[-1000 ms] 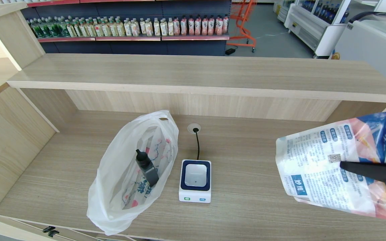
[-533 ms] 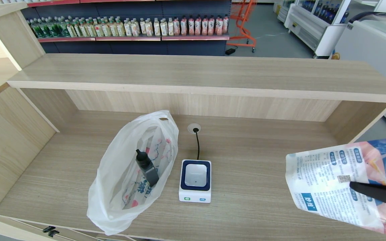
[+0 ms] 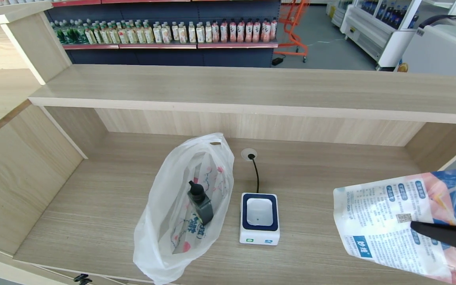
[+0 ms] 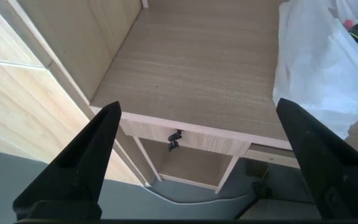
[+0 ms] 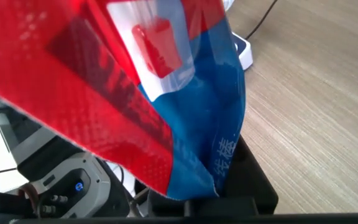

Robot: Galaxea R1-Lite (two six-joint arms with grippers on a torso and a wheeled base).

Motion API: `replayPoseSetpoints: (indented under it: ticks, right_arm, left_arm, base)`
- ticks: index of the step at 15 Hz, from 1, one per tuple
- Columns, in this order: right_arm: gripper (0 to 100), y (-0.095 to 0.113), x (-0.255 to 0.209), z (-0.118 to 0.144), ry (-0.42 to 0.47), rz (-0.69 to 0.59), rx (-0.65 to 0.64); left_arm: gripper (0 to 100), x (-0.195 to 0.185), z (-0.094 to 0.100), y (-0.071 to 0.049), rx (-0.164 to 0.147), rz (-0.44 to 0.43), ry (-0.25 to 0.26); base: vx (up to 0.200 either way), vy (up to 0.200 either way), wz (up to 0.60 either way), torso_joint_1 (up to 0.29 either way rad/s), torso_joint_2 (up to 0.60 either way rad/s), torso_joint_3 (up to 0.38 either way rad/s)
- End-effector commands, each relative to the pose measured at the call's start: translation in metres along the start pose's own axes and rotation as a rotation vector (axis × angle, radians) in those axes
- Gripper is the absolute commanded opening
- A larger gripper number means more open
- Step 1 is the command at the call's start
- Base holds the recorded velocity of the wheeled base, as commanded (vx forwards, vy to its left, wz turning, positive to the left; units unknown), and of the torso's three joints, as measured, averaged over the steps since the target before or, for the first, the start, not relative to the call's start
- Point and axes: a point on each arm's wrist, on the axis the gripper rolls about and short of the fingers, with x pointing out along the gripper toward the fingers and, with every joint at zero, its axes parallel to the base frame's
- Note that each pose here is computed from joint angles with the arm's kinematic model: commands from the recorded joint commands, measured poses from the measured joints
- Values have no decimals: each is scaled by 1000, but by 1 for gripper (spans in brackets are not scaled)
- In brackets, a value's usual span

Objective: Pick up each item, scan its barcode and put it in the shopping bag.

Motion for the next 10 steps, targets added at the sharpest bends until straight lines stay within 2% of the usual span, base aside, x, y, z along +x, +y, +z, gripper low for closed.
replayPoseSetpoints:
  ticks: [1,3,4,6,10]
  right_arm:
    - [0,-7,8,-2,32,6,24]
    - [0,-15,16,-4,70,-23,-4]
    - [0,-22,23,-5,100,-54,-38]
    - [0,-38,39,-1,101,-80,-128]
    - [0,-58,69,-6,124,-55,-256]
  left_arm:
    - [100,0,0,0,1,0,2]
    - [100,0,0,0,1,0,2]
    - [100,0,0,0,1,0,2]
    - [100,0,0,0,1,0,2]
    - [100,0,0,0,1,0,2]
  base:
    - [0,200,0,2,7,7]
    - [0,200,0,0,2,2]
    - [0,0,0,0,0,0]
    - [0,0,0,0,0,0]
    - [0,0,0,0,0,0]
